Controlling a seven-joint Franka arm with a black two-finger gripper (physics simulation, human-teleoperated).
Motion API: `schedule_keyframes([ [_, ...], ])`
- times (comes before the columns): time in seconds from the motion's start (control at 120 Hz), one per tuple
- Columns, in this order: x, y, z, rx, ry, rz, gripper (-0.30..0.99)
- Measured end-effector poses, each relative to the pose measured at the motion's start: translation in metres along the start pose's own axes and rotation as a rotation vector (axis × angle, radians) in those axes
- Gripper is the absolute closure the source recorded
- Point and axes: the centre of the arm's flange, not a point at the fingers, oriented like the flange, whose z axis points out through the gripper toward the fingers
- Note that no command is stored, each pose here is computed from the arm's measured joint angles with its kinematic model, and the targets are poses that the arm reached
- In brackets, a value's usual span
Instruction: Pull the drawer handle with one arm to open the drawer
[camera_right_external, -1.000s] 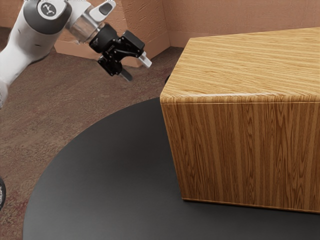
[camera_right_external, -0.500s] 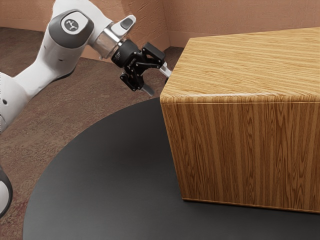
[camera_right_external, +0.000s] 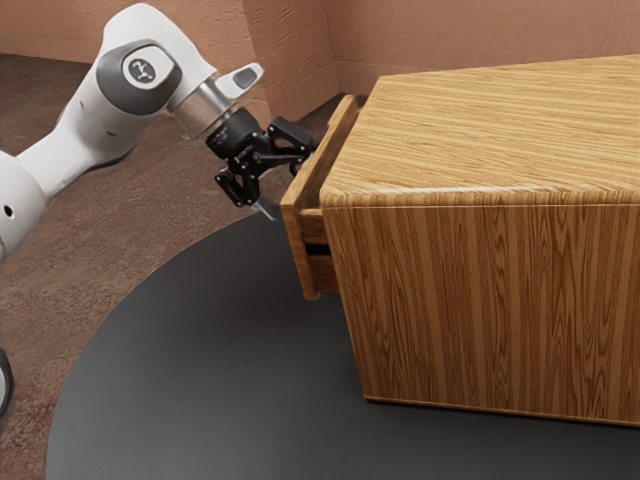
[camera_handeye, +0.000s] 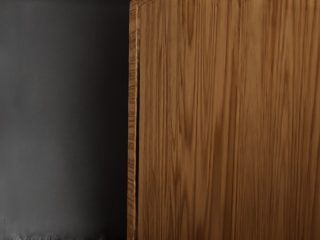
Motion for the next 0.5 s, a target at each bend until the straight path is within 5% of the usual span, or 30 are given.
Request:
schedule_keyframes([
  [0.5, -0.005, -0.065, -0.058, 0.014, 0.058, -0.142, 0.00],
])
